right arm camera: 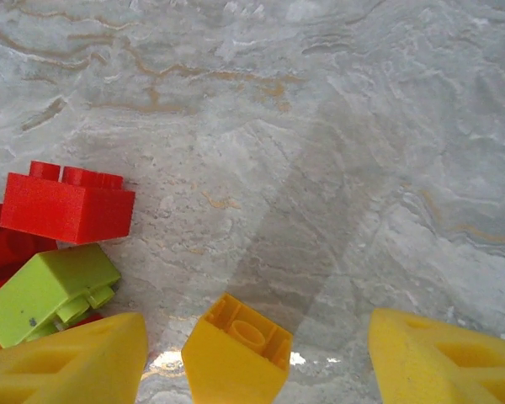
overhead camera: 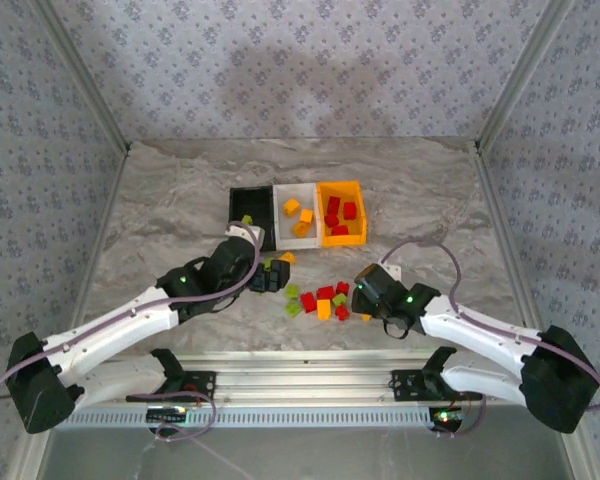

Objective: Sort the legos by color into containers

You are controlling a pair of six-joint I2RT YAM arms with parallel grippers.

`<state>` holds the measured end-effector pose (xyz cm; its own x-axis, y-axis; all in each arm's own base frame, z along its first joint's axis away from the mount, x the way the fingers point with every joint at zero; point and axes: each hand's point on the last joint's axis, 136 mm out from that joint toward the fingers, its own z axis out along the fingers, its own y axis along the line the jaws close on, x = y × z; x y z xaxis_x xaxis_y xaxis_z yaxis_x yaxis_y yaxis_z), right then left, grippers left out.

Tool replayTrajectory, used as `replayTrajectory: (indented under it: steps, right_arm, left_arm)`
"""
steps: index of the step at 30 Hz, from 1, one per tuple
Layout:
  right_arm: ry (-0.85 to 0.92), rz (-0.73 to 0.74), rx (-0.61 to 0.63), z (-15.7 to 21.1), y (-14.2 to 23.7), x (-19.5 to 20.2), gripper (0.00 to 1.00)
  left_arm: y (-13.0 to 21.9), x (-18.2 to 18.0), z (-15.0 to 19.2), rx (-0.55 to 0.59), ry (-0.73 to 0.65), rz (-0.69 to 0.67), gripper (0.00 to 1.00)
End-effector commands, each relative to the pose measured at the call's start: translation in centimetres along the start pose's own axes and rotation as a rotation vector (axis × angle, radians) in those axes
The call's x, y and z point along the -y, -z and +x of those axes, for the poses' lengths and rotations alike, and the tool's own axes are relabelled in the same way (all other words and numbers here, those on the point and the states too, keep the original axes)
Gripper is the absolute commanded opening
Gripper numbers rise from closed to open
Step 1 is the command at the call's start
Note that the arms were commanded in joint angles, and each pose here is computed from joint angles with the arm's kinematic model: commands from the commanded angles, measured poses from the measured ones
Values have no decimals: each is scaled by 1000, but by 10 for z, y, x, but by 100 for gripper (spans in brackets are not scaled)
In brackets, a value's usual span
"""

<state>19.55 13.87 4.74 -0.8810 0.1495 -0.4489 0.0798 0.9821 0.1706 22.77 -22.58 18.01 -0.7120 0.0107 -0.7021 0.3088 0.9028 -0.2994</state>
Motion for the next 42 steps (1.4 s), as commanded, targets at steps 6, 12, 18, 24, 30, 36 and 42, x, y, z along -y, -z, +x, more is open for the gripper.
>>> replayTrajectory:
  steps: [6,12,18,24,30,36,42]
  right_arm:
    - [23,49,-82,16,-24,-1,60]
    - [35,28,-82,16,-21,-6,36]
    - [61,-40,-20,-7,1,-25,27]
    - [149,-148,66,-66,29,-83,26]
    - [217,-209,126,-139,16,-157,27]
    - [227,-149,117,-190,-39,-196,28]
    - [202,-60,100,-206,-75,-199,32]
  left_arm:
    - [3,-8,1,12,15,-28,100]
    - [3,-13,3,14,13,-52,100]
    - [2,-26,8,15,15,-104,100]
    - [1,-38,21,3,24,-127,100]
    - [1,-49,37,-17,40,-148,100]
    - [4,-55,44,-14,63,-144,100]
    - [2,-57,48,-23,71,-147,100]
